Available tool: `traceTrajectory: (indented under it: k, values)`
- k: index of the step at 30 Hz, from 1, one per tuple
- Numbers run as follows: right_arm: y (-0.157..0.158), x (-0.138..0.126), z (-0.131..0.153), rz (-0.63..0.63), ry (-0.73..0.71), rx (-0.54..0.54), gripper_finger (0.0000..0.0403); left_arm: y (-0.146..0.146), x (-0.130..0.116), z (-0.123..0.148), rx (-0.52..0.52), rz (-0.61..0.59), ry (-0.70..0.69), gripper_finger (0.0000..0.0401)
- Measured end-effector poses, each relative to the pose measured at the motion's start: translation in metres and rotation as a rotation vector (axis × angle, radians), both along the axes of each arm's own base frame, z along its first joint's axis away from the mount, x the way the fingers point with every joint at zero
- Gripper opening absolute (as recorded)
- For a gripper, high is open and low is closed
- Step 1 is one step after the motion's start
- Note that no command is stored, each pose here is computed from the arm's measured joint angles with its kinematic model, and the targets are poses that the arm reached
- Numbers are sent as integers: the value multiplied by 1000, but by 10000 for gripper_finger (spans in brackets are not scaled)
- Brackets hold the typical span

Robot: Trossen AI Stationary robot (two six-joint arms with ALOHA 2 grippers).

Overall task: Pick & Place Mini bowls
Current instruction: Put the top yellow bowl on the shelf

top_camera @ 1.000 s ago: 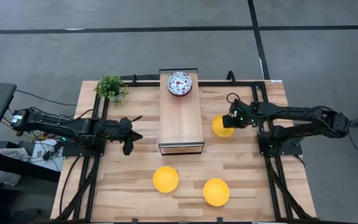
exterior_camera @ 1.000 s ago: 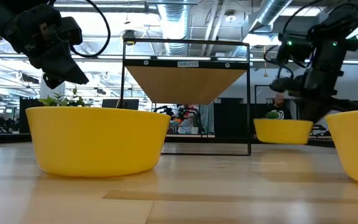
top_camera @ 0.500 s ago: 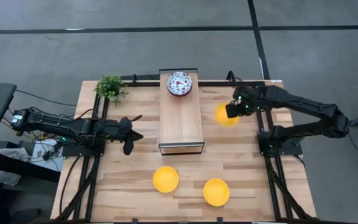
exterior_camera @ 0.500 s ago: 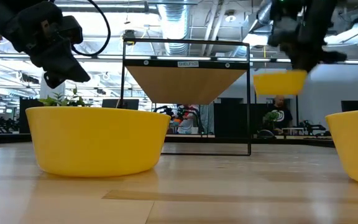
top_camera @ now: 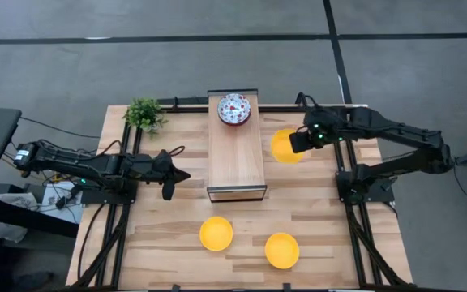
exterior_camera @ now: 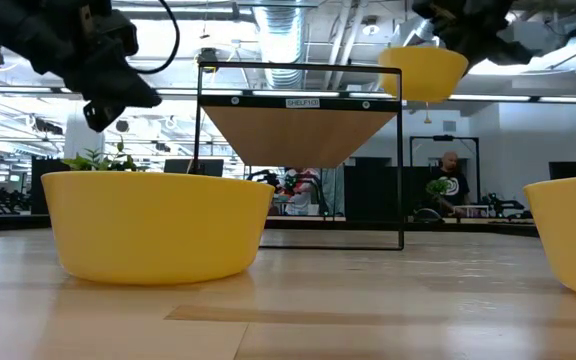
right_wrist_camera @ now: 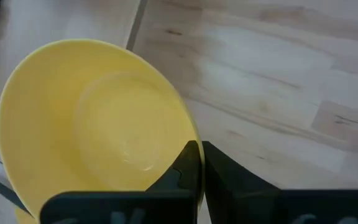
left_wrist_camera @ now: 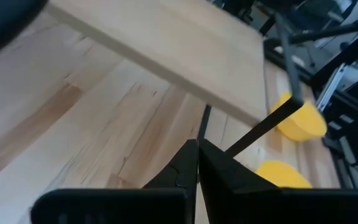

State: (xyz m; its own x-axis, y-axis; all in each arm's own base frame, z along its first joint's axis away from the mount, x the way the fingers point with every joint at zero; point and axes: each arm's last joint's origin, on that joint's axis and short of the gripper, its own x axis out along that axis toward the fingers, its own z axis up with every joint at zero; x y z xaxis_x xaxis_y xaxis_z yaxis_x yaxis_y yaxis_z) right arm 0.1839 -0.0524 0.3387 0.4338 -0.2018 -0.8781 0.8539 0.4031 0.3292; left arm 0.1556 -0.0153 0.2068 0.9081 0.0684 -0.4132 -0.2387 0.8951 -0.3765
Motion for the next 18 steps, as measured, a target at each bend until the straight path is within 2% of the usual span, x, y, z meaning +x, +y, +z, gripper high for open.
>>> traceTrajectory:
  k: [4,11,15,18]
  values:
    - [1,17,-7,38,-7,19,0,0,1,3,-5,0,-38,12]
    - [3,62,-11,142,-216,100,0,0,2,5,11,-7,-52,11]
    - [7,85,-21,168,-190,135,0,0,2,5,98,-44,-46,11]
    - [8,104,-21,188,-176,132,0,0,2,5,122,-54,-44,11]
